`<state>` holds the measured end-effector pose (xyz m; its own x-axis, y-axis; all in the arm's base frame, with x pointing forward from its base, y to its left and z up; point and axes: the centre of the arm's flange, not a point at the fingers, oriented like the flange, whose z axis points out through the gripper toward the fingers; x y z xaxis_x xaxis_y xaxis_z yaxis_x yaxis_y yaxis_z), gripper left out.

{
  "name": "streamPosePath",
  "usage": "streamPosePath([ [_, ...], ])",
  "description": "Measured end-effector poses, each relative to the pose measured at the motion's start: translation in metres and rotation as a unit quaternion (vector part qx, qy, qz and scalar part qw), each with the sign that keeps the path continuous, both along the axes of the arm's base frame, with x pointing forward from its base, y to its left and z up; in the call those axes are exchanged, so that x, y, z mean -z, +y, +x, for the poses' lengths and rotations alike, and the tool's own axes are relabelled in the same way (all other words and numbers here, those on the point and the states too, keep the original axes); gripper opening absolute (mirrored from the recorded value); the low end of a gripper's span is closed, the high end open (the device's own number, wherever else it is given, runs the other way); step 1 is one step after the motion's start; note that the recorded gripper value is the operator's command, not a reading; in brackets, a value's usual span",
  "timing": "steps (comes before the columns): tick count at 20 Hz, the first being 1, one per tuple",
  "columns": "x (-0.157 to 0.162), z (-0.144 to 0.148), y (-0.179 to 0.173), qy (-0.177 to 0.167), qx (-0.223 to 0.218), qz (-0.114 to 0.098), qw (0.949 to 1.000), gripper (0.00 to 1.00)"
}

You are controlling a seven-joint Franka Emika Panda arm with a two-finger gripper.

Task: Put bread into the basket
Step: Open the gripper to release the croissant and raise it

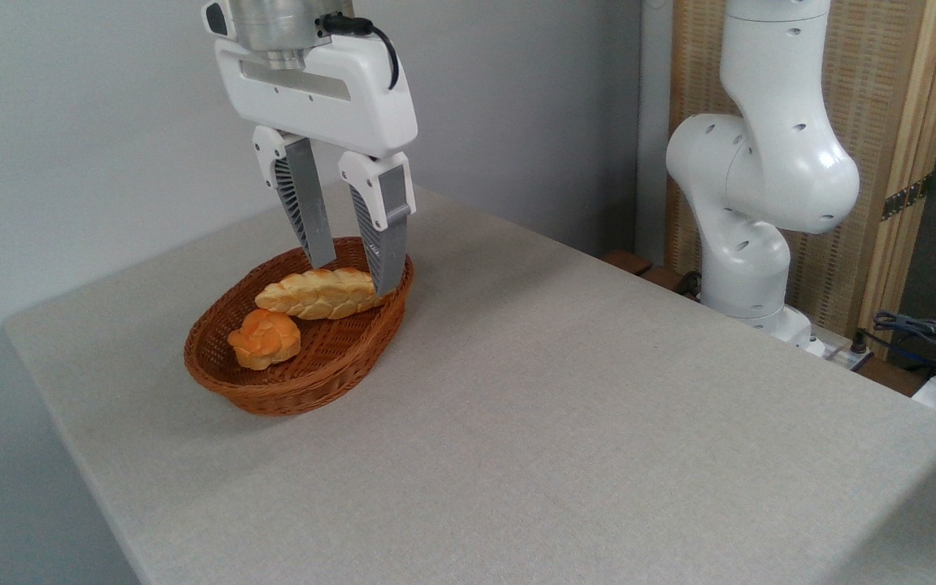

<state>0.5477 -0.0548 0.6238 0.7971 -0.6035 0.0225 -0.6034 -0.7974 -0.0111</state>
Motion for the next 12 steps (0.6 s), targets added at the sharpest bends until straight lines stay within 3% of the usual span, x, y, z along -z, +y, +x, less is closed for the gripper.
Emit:
streamPosePath([
  [7, -0.0012, -0.0039, -0.0091, 0.004, 0.007, -0.016, 0.9998, 1.0],
  [12, 0.0007, -0.004, -0.0083, 0.006, 0.022, -0.017, 0.9996, 1.0],
])
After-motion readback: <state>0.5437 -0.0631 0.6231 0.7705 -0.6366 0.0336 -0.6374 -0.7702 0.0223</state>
